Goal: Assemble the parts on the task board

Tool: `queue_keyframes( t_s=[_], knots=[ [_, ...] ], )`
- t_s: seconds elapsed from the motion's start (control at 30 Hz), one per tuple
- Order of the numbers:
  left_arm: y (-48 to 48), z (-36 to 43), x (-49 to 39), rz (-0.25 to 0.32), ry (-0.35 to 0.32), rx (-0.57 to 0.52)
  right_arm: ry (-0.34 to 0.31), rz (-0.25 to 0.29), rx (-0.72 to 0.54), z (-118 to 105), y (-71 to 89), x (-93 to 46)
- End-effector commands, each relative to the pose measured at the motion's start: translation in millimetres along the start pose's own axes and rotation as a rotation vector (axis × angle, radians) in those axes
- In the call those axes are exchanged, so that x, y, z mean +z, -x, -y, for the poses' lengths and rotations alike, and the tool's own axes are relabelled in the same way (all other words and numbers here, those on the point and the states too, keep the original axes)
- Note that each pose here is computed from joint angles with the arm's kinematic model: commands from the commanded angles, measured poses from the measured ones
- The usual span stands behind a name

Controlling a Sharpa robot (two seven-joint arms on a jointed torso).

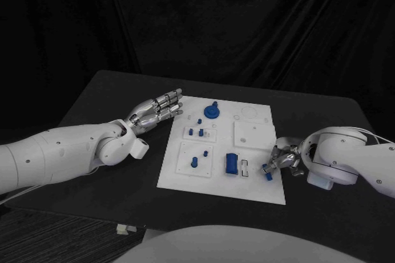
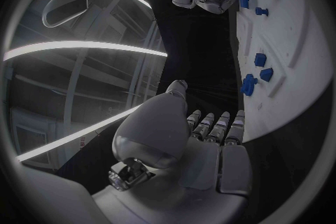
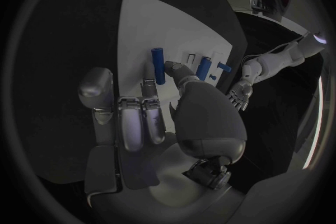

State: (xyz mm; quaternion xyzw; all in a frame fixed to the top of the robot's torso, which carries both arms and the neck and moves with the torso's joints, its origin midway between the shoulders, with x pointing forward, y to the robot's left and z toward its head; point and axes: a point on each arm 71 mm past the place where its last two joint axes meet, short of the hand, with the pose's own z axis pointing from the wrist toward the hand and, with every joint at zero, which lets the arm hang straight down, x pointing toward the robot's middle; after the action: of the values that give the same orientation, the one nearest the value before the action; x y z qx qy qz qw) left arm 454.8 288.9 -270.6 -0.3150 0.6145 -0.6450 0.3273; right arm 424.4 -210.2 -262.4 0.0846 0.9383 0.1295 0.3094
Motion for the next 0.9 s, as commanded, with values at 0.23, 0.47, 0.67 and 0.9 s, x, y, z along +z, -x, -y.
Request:
queue_keyframes(
  t_s=[0.23, 0.47, 0.67, 0.9],
  knots=[
    [-1.5, 5.0, 0.3, -0.008, -0.078, -0.014, 0.022, -0.14, 0.326, -5, -8.6, -0.5],
    [-1.7, 4.8, 0.4, -0.01, -0.078, -0.016, 0.025, -0.173, 0.411, -10, -10.3, 1.8],
    [-2.0, 4.7, 0.6, -0.011, -0.078, -0.017, 0.024, -0.159, 0.447, -13, -9.4, 4.6],
    [-2.2, 4.4, 0.7, -0.013, -0.076, -0.019, 0.029, -0.13, 0.44, -18, -8.0, 7.4]
  ],
)
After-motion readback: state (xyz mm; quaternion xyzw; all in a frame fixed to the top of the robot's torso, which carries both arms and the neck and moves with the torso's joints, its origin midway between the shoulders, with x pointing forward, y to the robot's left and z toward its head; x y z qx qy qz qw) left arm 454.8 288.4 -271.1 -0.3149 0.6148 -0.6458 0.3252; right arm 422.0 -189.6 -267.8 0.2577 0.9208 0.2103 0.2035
